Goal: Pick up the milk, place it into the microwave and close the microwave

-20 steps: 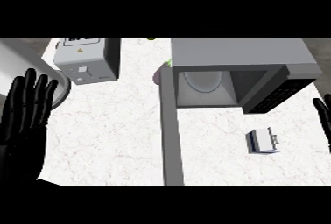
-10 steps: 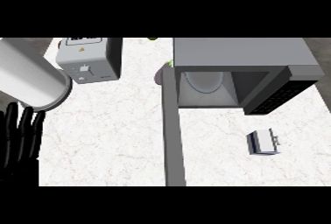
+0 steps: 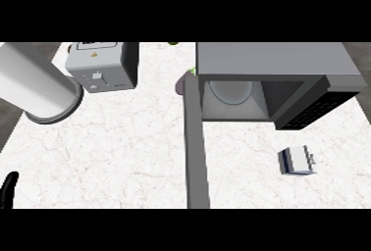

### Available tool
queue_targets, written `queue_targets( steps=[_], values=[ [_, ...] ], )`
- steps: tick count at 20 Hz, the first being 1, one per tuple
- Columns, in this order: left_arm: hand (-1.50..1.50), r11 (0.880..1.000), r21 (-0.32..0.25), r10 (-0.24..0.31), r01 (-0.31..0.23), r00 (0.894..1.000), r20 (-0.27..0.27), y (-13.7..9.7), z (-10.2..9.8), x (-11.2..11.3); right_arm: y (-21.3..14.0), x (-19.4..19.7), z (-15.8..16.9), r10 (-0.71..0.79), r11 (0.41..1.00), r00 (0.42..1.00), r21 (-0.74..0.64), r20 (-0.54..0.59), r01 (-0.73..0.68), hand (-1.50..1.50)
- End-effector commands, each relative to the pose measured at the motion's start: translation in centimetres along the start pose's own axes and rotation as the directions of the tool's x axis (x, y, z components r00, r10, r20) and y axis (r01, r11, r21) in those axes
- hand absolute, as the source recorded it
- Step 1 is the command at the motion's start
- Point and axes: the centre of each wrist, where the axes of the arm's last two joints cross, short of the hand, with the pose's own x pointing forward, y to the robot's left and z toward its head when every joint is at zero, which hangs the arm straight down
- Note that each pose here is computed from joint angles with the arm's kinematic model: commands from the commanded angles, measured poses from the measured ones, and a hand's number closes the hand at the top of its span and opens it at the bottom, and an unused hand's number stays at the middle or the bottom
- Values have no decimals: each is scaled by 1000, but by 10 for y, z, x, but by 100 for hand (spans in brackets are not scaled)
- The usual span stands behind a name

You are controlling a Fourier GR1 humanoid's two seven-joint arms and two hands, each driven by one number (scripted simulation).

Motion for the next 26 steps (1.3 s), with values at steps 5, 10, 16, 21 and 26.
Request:
queue_targets(
  steps=[5,10,16,21,26],
  values=[
    [-150,1000,0,2,-2,1000,-17,33,33,-2,3,-27,2,35,999,999,-7,-7,-35,-150],
    [-150,1000,-1,-3,3,1000,6,28,51,17,9,-46,-13,82,996,996,-44,-48,-84,-150],
    [-150,1000,0,-9,9,1000,2,40,66,5,6,-67,-27,115,993,991,-2,-69,-115,-150],
    [-150,1000,-9,-25,25,1000,0,44,65,12,-4,-106,-24,159,987,983,-9,-90,-160,-150],
    [-150,1000,1,-12,12,1000,-7,54,73,3,-5,-138,-35,181,981,976,-43,-121,-187,-150]
  ],
)
